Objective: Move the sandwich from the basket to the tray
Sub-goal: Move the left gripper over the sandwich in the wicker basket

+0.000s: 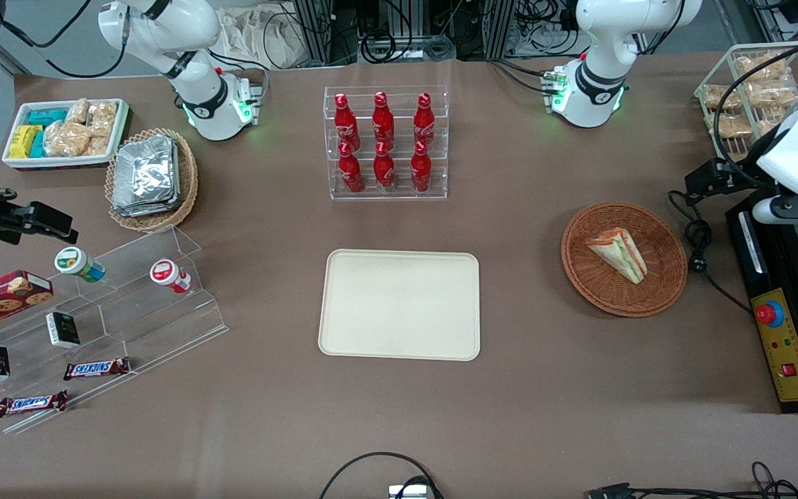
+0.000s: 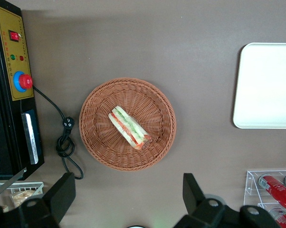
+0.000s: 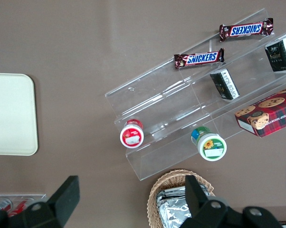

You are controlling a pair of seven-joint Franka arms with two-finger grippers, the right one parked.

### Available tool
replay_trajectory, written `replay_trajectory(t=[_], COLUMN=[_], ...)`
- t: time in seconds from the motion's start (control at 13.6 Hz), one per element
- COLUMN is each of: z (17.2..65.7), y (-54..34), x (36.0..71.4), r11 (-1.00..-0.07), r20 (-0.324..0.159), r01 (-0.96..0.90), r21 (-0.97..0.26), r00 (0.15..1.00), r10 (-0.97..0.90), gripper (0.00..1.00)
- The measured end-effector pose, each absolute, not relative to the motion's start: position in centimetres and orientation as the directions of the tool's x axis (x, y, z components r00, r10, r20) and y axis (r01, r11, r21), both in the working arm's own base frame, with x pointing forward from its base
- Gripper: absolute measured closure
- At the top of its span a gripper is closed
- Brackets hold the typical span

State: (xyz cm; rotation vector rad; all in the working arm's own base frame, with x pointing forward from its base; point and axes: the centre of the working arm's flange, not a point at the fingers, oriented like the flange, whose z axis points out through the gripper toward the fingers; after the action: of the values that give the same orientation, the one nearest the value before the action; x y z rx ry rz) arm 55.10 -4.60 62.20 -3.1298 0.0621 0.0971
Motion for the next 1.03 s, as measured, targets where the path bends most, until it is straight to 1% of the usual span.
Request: replay_trajectory(t=[0.37,0.52,0.66,0.81,1.03], z=[61.9,60.7,58.5,55.8,50.9], y=[-4.6,-4.4,-5.3,-6.1,-6.4], x=[55.3,55.8,56.7,57.2,57.1], r11=[-0.999,-0.998,-0.991,-0.984,-0.966], r20=[-0.068,-0.085,-0.102,-0.103,-0.081], r01=[-0.031,0.048,0.114,0.157,0.244], r21=[-0.010,-0.038,-0.072,-0.084,-0.091], r00=[0.997,0.995,0.987,0.981,0.965], r10=[-0.030,0.051,0.121,0.165,0.251], gripper=[0.00,0.00,0.00,0.00,0.00])
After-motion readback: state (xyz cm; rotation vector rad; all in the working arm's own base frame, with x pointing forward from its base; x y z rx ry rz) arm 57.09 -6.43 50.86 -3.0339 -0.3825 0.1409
